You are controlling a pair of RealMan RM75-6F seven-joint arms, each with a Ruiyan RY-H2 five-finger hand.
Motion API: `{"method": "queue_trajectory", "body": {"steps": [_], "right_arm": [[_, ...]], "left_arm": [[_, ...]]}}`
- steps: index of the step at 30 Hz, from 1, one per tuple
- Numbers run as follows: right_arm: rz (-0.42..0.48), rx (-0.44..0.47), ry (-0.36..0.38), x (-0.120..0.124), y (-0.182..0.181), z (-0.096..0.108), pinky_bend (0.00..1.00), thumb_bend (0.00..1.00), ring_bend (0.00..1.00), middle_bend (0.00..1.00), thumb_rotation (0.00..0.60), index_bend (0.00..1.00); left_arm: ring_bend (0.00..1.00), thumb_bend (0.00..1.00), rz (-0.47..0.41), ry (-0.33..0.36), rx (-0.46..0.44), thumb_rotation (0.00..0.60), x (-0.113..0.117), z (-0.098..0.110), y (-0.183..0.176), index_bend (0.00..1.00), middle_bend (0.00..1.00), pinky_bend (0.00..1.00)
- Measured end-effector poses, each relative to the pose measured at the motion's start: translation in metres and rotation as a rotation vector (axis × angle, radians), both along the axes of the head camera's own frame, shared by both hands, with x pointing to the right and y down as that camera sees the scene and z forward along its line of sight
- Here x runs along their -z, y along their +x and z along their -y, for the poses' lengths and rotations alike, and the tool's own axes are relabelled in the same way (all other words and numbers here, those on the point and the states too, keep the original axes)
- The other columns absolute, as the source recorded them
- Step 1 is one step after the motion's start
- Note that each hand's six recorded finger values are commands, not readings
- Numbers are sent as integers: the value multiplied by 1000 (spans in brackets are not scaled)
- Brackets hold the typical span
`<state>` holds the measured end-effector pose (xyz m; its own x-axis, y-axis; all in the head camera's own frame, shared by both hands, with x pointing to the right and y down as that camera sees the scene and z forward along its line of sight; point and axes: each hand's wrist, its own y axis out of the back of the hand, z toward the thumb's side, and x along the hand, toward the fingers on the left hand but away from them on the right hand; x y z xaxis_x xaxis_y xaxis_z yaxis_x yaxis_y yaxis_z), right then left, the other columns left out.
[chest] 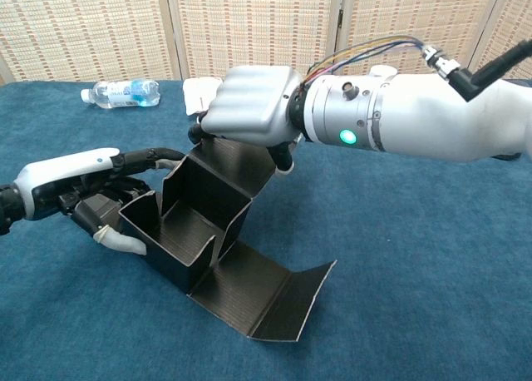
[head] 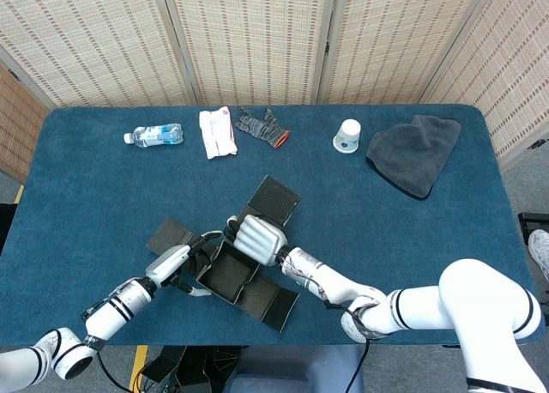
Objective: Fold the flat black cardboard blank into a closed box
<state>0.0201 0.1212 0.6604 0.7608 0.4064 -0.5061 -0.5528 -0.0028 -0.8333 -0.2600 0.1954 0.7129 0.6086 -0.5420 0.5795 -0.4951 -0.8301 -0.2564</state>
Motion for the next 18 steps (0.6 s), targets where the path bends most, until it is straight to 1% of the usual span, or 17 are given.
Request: {"method": "queue_trajectory", "body": {"steps": [11,18], "right_arm": [[8,69,75,4,-6,-2,1000,187,816,357,600,378],[12,71,74,1,-8,-4,1000,187,816,357,600,379]], "left_arm": [[408,1,-44,-79,18,600,-5,-5,2,0,0,588],[443,1,-74,-111,23,600,-7,-6,3,8,0,588]]}}
